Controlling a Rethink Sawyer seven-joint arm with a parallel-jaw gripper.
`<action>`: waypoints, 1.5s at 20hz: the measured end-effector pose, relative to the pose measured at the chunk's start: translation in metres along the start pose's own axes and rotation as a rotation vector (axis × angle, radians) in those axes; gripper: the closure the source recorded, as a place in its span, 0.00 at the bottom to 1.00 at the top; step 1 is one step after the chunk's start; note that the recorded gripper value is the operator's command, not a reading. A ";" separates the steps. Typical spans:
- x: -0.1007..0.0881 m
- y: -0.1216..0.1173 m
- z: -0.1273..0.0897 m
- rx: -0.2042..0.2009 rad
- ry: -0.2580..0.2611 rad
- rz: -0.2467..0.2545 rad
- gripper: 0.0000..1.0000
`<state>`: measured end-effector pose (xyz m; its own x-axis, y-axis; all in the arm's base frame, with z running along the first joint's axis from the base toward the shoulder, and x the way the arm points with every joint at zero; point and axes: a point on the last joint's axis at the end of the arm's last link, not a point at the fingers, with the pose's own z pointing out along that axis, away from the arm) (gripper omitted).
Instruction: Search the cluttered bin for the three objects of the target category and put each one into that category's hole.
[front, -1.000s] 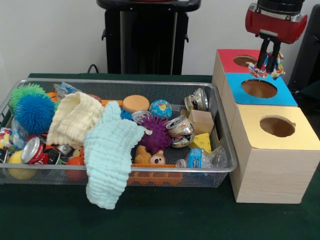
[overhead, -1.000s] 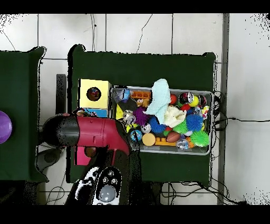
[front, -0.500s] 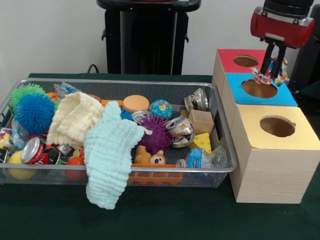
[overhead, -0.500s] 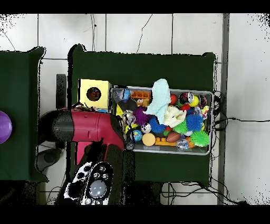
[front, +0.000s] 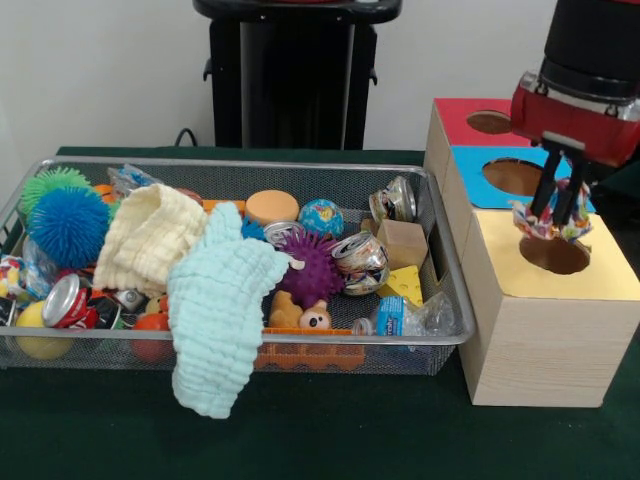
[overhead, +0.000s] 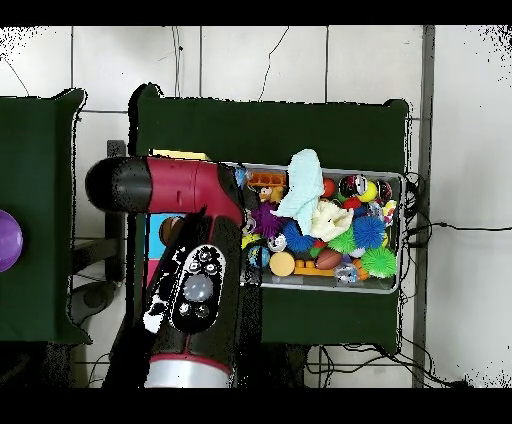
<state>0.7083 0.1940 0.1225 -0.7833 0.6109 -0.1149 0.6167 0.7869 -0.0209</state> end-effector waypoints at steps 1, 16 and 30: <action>-0.006 0.004 0.003 0.001 0.003 0.001 1.00; -0.057 0.065 0.042 -0.005 0.006 -0.048 1.00; -0.063 0.092 0.017 -0.017 0.047 -0.062 1.00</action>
<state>0.8152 0.2265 0.1111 -0.8227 0.5644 -0.0676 0.5662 0.8242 -0.0094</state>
